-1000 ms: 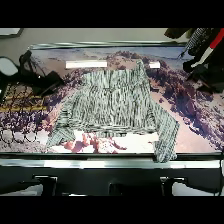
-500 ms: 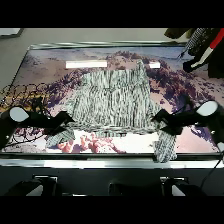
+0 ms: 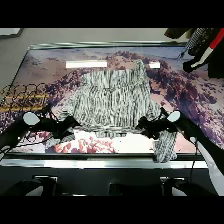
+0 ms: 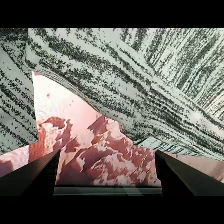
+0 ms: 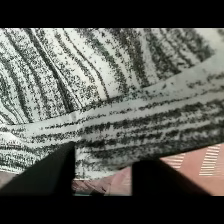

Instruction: Fold the clothes and pants, and hang the long-sleeved shirts on hangers.

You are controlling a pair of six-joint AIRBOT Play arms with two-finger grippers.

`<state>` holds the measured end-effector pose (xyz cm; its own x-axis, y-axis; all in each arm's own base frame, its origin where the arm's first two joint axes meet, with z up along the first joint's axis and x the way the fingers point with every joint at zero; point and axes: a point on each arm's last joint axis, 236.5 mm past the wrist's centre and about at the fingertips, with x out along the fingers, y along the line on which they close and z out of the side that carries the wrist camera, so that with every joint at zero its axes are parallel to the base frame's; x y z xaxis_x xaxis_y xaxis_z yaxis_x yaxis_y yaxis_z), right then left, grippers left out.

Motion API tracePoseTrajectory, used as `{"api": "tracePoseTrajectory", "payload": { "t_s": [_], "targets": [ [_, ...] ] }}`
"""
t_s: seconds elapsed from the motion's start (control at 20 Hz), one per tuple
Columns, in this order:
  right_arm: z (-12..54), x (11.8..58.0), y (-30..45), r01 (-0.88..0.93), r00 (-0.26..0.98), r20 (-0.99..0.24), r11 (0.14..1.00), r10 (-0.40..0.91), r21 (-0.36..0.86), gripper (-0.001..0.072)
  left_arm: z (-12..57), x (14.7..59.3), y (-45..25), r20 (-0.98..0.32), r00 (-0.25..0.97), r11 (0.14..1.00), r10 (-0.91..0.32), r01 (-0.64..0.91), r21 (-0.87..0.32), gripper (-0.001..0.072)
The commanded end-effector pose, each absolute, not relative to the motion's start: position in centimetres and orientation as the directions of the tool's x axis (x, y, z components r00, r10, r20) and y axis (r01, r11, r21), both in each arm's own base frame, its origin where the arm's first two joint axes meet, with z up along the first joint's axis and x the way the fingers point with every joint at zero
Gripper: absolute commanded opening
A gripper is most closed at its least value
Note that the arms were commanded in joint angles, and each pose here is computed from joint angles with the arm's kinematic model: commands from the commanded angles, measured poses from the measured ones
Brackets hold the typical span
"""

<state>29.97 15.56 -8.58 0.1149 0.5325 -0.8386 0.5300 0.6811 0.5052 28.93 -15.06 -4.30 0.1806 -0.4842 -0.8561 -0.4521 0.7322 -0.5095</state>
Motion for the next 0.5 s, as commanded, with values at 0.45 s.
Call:
{"api": "tracePoseTrajectory", "payload": {
  "t_s": [0.45],
  "targets": [
    [-6.3, 30.1, 16.2, 0.526, 0.155, -0.817, 0.653, 0.556, 0.545, 0.0031, -8.1, 33.5, -18.3, -0.819, 0.295, 0.648, -0.492, -0.505, -0.571, 0.0707]
  ]
}}
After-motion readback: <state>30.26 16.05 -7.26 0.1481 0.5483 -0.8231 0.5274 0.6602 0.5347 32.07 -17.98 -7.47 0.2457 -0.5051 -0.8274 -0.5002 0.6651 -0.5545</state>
